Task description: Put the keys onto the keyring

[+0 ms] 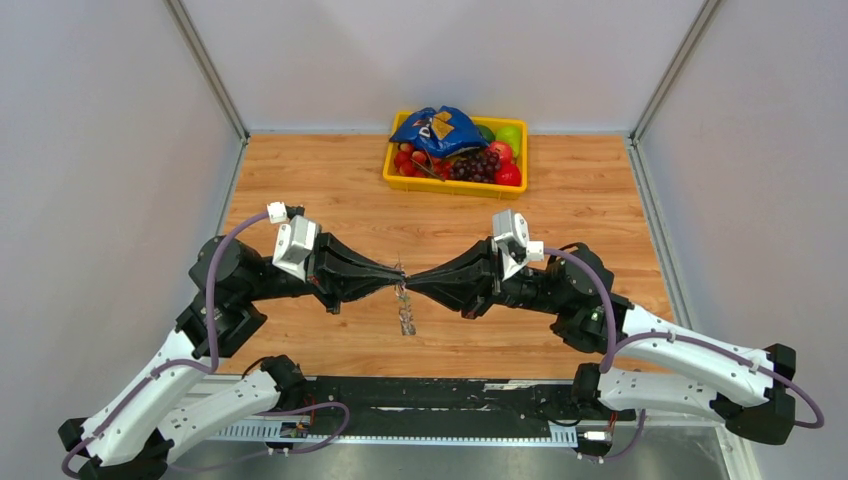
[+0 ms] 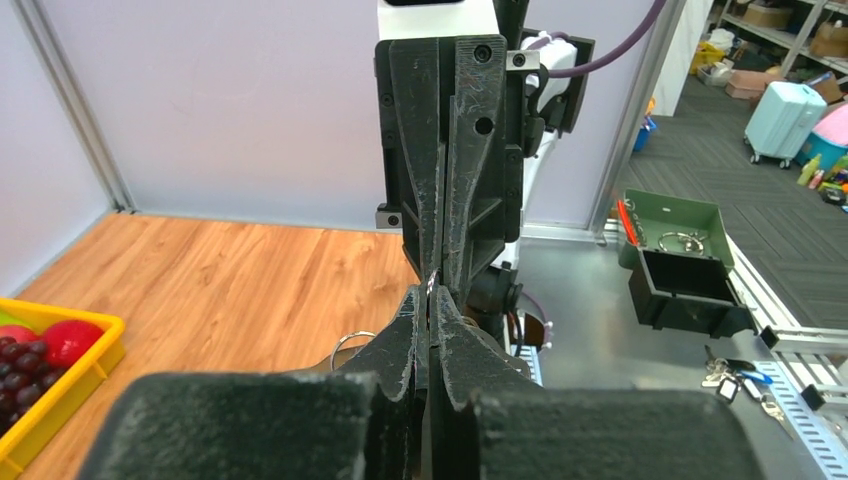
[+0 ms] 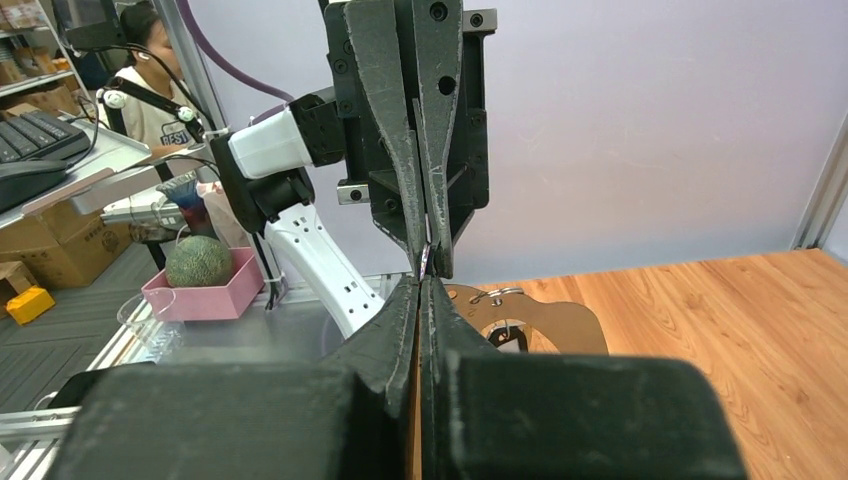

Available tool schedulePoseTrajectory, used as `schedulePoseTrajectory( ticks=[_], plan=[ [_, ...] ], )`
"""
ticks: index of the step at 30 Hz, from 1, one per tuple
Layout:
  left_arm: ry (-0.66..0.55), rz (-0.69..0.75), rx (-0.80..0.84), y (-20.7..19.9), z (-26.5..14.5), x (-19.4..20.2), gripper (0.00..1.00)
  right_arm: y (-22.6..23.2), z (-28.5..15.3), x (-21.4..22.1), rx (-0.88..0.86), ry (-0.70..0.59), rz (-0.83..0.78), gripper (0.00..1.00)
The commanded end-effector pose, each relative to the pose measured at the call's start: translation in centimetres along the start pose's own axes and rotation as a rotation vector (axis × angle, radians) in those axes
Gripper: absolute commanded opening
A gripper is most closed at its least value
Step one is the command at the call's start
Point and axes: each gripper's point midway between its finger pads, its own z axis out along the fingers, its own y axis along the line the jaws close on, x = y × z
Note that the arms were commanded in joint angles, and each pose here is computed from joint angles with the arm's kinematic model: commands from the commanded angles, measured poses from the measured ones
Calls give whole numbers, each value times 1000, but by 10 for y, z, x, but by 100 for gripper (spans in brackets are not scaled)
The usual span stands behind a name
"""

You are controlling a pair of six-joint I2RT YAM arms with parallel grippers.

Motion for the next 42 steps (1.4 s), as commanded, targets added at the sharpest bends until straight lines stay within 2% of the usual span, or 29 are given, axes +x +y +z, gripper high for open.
schedulePoseTrajectory(
  ticks=[1,3,6,10,17,21,25,42],
  plan=[
    [34,-13,34,-4,3,3,0,7,1,-38,-3,-81,-62,0],
    [51,-10,24,-2,2,5,0,6,0,-36,3,-49,-74,1],
    [72,-9,8,0,0,6,0,6,-2,-32,3,15,-92,17],
    [101,-3,-12,1,-4,8,0,1,-8,-19,28,144,-122,32],
    [159,-29,-18,1,-7,18,0,-6,-15,-9,58,314,-150,43],
    [184,-37,-16,-1,-9,22,0,-10,-14,8,60,441,-131,45],
    [210,-35,-30,0,-13,23,0,-14,-13,20,63,509,-123,40],
    [290,-50,-59,5,-18,34,0,-11,-5,24,29,525,-104,41]
  ],
)
